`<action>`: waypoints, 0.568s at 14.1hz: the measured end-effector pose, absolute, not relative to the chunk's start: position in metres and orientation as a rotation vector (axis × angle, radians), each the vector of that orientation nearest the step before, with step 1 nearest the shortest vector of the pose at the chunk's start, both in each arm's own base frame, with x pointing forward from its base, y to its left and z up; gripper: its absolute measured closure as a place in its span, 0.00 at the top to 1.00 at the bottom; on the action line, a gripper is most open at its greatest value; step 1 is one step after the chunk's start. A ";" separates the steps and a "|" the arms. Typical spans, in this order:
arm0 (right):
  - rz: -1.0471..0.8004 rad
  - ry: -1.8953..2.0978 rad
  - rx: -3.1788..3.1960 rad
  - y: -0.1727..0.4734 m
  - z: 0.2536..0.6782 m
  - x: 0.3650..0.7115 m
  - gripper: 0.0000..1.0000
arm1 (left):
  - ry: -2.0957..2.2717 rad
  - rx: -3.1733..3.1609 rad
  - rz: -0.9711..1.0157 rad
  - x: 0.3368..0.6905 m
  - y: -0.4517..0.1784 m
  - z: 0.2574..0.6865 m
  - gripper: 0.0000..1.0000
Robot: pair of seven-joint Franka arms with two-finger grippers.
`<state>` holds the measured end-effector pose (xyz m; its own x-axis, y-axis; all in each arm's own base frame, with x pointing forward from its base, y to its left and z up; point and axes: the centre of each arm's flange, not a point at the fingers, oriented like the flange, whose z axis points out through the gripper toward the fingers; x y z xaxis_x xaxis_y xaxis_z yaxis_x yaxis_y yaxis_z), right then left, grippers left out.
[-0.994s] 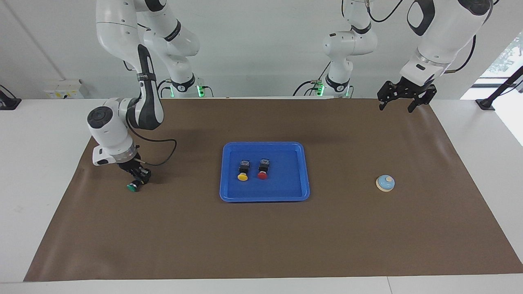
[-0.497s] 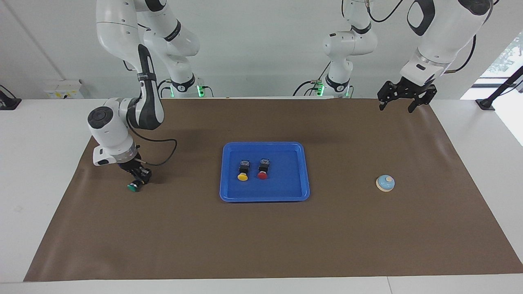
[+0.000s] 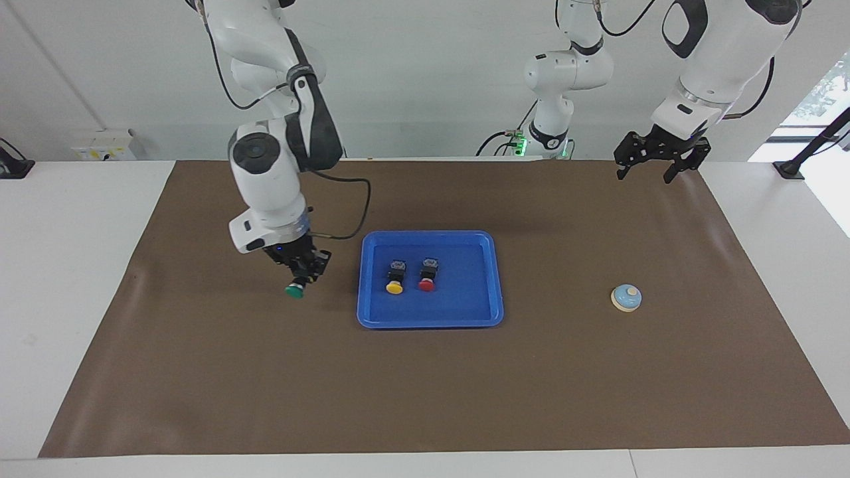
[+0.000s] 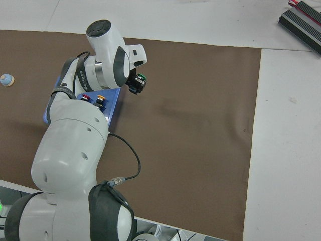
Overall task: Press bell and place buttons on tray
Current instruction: 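Carry the green button into the tray beside the red one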
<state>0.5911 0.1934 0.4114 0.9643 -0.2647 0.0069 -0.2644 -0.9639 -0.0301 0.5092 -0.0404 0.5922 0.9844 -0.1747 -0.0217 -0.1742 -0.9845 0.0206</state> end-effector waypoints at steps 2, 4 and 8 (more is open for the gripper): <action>0.031 0.345 -3.031 0.250 0.413 0.571 0.41 | -0.273 3.111 -0.037 0.509 -0.040 0.592 1.00; 0.048 0.352 -3.004 0.304 0.416 0.553 0.41 | -0.273 3.111 -0.037 0.509 -0.040 0.592 1.00; 0.069 0.387 -2.984 0.384 0.399 0.547 0.41 | -0.270 3.111 -0.037 0.509 -0.040 0.592 1.00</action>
<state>0.5466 0.3845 0.3990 0.9661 -0.2506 -0.0620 -0.2567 -0.9584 -0.1250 0.5092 -0.0398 0.5921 0.9848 -0.1725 -0.0219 -0.1721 -0.9849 0.0208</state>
